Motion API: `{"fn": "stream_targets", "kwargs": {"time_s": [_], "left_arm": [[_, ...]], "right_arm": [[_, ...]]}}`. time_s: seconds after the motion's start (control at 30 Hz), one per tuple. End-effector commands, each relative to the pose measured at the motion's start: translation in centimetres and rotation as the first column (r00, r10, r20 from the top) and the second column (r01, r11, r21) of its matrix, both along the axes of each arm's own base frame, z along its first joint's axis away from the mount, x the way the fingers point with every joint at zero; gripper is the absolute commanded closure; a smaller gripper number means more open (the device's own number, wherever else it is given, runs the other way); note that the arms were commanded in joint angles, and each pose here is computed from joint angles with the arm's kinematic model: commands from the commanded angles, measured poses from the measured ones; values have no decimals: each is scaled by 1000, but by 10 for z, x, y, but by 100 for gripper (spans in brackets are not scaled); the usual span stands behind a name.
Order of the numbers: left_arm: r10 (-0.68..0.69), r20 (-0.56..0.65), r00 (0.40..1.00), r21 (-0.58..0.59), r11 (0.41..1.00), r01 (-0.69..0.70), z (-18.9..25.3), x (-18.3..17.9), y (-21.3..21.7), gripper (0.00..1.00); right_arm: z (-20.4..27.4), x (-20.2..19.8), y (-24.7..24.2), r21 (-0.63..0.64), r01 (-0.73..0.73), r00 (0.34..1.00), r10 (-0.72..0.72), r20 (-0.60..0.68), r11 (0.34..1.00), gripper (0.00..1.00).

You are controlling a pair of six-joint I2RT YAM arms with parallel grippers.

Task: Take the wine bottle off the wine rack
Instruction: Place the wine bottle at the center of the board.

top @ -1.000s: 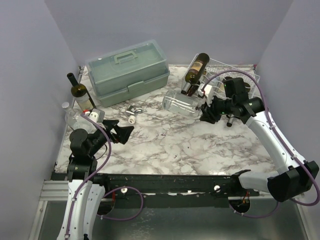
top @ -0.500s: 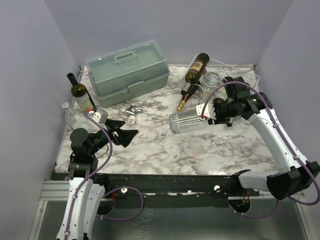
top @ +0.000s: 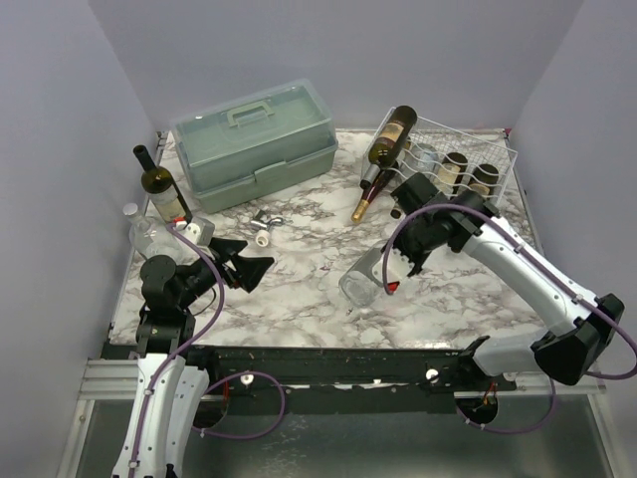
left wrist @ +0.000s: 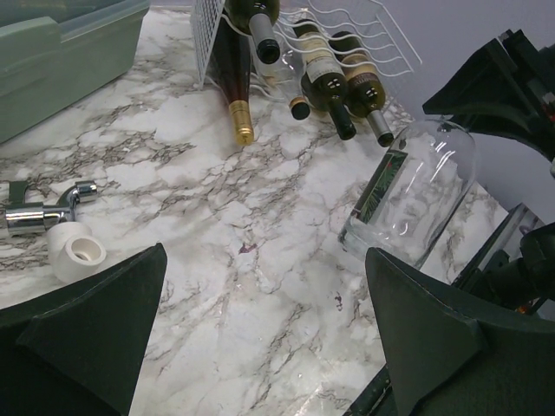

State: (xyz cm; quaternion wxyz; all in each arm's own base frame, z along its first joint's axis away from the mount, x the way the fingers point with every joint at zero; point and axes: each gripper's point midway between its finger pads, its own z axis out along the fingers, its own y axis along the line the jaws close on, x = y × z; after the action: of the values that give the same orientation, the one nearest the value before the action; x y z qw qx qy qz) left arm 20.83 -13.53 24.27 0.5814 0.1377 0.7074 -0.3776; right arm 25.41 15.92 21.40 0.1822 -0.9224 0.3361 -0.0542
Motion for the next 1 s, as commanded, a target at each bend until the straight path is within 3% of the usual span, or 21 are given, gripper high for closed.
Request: {"fn": "stream_targets", "kwargs": {"time_s": [0.0,0.27,0.6,0.8,0.97], "left_arm": [[31,13,999,19,999,-31,0,4,4,1],[51,21,998,28,998,-51,0,5,7,1],[52,33,998,29,998,-52,3,3,8,1],[52,36,998,30,998,-53,3,3,8,1],[53,37,998,30,998,-54,3,3,8,1]], "right_arm": [[20,19,17,-121,-63,968,90,235,991,100],[21,18,51,-286,-98,869,222,442,953,100],[23,21,80,-344,-84,744,289,602,935,99],[24,22,91,-395,-151,673,387,630,906,87],[18,16,99,-431,-195,660,443,606,881,66]]}}
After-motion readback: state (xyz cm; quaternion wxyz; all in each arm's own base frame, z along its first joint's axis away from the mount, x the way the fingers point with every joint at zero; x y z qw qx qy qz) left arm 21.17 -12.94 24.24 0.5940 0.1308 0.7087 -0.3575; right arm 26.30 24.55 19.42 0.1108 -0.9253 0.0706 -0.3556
